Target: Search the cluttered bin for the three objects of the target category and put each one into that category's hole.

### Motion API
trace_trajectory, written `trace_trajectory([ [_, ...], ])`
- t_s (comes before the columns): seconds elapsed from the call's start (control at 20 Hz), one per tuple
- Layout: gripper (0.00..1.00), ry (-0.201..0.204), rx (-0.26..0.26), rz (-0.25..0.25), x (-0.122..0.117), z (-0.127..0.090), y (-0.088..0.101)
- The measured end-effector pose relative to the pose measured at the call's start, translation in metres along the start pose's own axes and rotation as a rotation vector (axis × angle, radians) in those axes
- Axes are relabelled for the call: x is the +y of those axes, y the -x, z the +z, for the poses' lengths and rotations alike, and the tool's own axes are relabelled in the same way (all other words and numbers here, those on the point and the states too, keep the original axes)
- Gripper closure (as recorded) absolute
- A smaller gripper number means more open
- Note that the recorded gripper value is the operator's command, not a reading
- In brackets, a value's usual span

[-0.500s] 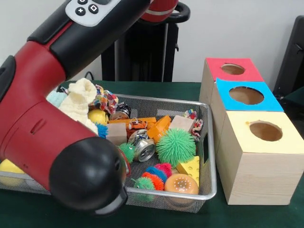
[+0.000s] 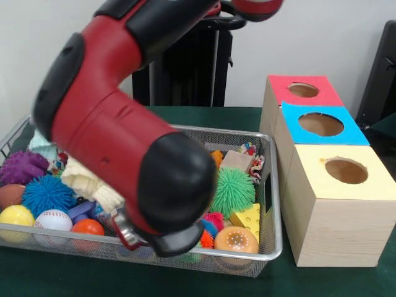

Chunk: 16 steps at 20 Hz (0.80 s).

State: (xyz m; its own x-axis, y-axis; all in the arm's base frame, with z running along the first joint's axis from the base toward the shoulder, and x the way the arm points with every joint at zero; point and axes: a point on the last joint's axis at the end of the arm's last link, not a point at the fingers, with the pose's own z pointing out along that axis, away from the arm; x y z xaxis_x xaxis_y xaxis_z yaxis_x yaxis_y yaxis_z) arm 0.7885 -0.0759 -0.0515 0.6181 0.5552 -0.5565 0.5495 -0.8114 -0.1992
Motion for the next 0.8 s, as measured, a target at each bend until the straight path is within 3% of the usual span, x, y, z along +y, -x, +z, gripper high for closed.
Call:
trace_trajectory([
  [0.2,0.0,0.052,0.016,-0.061,-0.019,-0.006,-0.01],
  [0.35,0.0,0.049,0.026,-0.079,-0.021,-0.011,-0.011],
  [0.45,0.0,0.041,0.024,-0.083,-0.018,-0.013,-0.009],
  [0.7,0.0,-0.026,0.028,-0.088,0.007,-0.02,0.01],
  [0.8,0.0,-0.04,0.037,-0.075,0.017,-0.02,0.024],
])
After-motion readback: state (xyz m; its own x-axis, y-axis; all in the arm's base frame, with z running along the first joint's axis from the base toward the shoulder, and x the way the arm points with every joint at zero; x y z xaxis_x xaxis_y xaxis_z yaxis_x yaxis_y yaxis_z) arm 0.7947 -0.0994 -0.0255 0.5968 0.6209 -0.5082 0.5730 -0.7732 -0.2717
